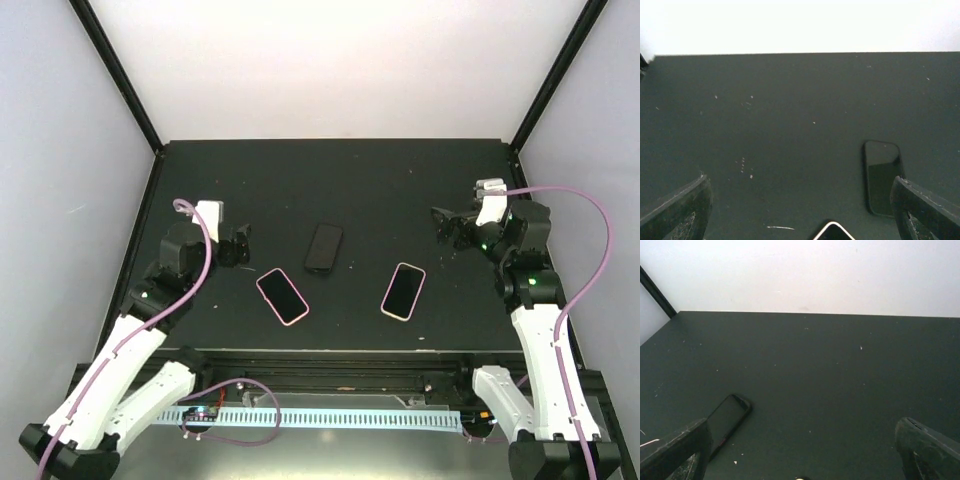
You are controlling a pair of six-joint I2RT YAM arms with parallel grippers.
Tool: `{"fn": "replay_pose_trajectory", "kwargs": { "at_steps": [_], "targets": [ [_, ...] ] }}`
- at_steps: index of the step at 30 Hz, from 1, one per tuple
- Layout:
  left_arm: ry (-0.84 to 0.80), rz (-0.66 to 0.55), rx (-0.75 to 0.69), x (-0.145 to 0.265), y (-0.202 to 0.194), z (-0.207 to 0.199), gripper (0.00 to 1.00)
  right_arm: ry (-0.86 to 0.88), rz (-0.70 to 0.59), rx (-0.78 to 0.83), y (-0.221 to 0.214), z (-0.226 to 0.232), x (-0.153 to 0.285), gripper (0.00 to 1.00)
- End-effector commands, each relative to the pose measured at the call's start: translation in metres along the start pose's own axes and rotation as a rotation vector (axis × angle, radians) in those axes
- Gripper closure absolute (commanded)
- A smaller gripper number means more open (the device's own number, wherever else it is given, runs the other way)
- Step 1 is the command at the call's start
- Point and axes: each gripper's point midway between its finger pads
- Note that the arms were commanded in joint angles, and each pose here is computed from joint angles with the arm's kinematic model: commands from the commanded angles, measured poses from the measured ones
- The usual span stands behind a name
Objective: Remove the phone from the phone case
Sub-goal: Adjust the phone at the center of the board.
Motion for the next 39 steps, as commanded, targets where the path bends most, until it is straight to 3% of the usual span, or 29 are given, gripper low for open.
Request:
{"fn": "replay_pose_trajectory", "kwargs": {
  "at_steps": [1,9,16,20,29,39],
  "targets": [
    [-0.139,0.047,0.109,-0.014,-0.006,-0.02,0.02,-0.053,0.008,0.025,0.008,-0.007,0.002,0.0],
    [-0.39,0.23,0.063,-0.035,-0.03,-0.113,0.02,-0.113,0.183,0.159,-0.022,-0.026,-0.004,0.0],
    [-0.602,0.422,0.013,-0.034,-0.085,-0.213,0.01,-0.092,0.413,0.204,-0.07,-0.038,-0.01,0.0],
    [-0.68,0.485,-0.084,-0.027,-0.109,-0.256,0.01,-0.096,0.557,0.236,-0.095,-0.049,-0.01,0.03],
    [-0.78,0.595,-0.176,-0.027,-0.16,-0.307,0.01,-0.018,0.902,0.219,-0.16,-0.066,-0.021,0.09],
    [-0.926,0.579,-0.17,-0.033,-0.166,-0.352,0.01,0.02,1.224,0.127,-0.228,-0.079,-0.039,0.12]
  ]
}}
Point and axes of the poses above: each gripper's point midway between its finger pads, its own x axis back along the fingers, its own z axis along the line the jaws close on, y = z × x, and after that the axes turned 14 degrees about -x, right-handed
